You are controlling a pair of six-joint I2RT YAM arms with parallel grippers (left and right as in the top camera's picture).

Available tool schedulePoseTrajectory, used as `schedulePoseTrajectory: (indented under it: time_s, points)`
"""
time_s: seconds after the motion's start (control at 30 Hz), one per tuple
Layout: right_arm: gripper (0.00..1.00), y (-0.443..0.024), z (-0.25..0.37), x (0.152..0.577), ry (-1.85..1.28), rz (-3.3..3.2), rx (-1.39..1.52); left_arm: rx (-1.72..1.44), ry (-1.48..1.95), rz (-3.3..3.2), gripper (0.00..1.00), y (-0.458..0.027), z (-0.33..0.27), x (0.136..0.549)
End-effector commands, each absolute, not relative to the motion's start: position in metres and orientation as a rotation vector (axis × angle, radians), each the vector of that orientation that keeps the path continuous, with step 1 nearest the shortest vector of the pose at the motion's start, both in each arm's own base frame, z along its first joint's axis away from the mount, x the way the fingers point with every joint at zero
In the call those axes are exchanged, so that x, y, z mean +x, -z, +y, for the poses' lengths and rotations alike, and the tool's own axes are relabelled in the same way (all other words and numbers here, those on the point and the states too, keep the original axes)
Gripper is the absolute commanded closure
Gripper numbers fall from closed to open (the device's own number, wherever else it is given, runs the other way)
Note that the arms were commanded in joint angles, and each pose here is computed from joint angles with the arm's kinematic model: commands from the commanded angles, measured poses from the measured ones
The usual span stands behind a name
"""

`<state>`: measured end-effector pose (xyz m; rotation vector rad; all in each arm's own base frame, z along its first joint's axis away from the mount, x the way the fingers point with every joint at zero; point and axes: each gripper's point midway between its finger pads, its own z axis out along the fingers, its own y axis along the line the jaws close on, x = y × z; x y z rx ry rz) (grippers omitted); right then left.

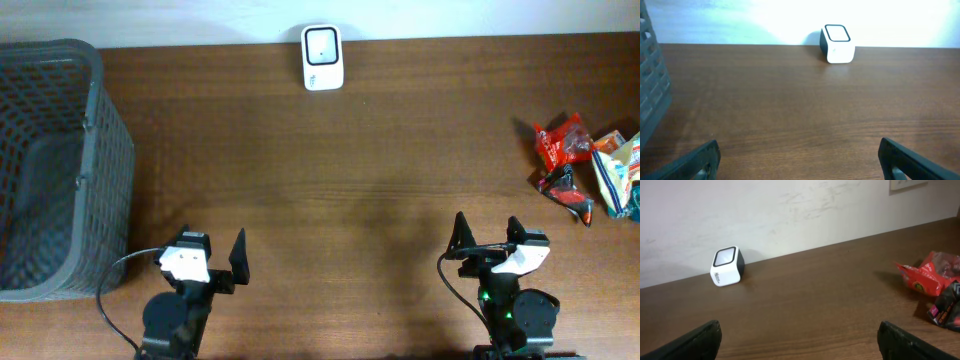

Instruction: Scan the item barcode

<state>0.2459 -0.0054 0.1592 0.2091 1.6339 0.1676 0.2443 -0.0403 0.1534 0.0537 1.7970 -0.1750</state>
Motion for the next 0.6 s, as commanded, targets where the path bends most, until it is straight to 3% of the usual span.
schedulePoseTrajectory:
  time_s: [0.0,0.27,0.47,0.57]
  points:
    - [0.02,-0.156,-0.006,0.246,-0.160,1.638,0.212,0.053,0.168,1.736,0.01,-0.153,-0.037,0.241]
    - [0.02,-0.156,-0.006,0.246,-0.160,1.638,0.212,-0.016,0.117,1.614,0.01,-0.165,-0.018,0.246]
    - [0.02,-0.156,-0.006,0.246,-0.160,1.638,0.212,0.017,0.082,1.447,0.01,-0.206,-0.018,0.244]
    - [0.02,-0.156,-0.006,0.246,-0.160,1.638,0.212,0.081,0.011,1.492,0.01,-0.194,-0.018,0.245]
